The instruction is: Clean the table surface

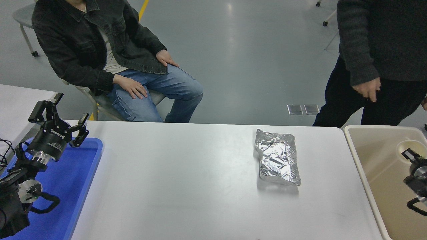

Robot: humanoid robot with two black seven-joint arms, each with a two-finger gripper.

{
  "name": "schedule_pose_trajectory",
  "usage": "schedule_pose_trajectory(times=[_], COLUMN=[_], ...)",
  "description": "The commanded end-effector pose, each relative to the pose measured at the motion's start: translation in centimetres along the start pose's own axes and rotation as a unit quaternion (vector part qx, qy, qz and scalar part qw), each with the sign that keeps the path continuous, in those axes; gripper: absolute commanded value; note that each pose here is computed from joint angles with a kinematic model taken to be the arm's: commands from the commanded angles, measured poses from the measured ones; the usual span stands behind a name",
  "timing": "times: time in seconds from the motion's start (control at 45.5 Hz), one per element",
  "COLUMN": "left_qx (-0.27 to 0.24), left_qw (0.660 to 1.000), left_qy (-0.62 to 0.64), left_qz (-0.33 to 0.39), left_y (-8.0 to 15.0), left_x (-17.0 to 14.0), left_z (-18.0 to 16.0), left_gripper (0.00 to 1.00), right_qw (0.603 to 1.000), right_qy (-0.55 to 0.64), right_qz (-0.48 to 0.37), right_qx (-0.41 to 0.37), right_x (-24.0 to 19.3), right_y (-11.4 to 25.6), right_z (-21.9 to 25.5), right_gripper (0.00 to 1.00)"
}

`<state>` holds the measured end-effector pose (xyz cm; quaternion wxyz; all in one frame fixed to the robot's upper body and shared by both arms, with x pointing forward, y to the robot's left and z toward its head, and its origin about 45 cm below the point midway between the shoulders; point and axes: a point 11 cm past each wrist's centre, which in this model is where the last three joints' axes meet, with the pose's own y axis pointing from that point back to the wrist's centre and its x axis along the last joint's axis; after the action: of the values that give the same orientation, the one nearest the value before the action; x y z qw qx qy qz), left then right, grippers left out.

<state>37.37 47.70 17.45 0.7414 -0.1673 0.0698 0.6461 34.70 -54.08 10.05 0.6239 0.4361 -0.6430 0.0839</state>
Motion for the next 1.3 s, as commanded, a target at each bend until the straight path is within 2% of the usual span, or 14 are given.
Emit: schedule_pose_trajectory(times=[0.0, 0.264, 0.923, 0.945, 0.989, 1.055, 1.077, 1.099, 1.275], left_qx=[0.0, 0.0, 0.0, 0.0, 0.0, 0.0, 0.0, 0.001, 0.0], left_qw=[1.0, 1.0, 1.0, 1.0, 1.0, 1.0, 1.0, 1.0, 1.0], left_qy=[0.0, 0.0, 0.0, 0.0, 0.0, 0.0, -0.001, 0.0, 0.0], left_qz=[0.0, 0.0, 0.0, 0.0, 0.0, 0.0, 0.0, 0.0, 0.0], left_y=[0.0, 0.0, 0.0, 0.0, 0.0, 0.0, 0.0, 0.0, 0.0], left_x=[0.0, 0.0, 0.0, 0.0, 0.0, 0.0, 0.0, 0.0, 0.0], left_z=[0.0, 0.0, 0.0, 0.0, 0.0, 0.0, 0.0, 0.0, 0.0], left_gripper=[1.0, 1.0, 1.0, 1.0, 1.0, 1.0, 1.0, 1.0, 1.0], right_qw=[1.0, 0.999, 0.999, 0.999, 0.999, 0.999, 0.999, 0.999, 0.998], right_qy=[0.003, 0.009, 0.005, 0.004, 0.0, -0.014, -0.017, -0.021, -0.035], right_qz=[-0.02, -0.041, -0.044, -0.044, -0.043, -0.043, -0.043, -0.044, -0.042], right_qx=[0.001, -0.005, -0.014, -0.015, -0.016, -0.02, -0.021, -0.022, -0.023], right_x=[-3.9, -6.2, -6.7, -6.7, -6.6, -6.5, -6.5, -6.4, -6.1], right_y=[0.9, 1.5, 1.7, 1.7, 1.6, 1.6, 1.6, 1.6, 1.5], right_z=[-0.4, 0.4, 1.2, 1.2, 1.1, 1.1, 1.1, 1.0, 0.8], right_gripper=[0.0, 0.0, 0.0, 0.08, 0.41, 0.7, 0.93, 1.0, 1.0])
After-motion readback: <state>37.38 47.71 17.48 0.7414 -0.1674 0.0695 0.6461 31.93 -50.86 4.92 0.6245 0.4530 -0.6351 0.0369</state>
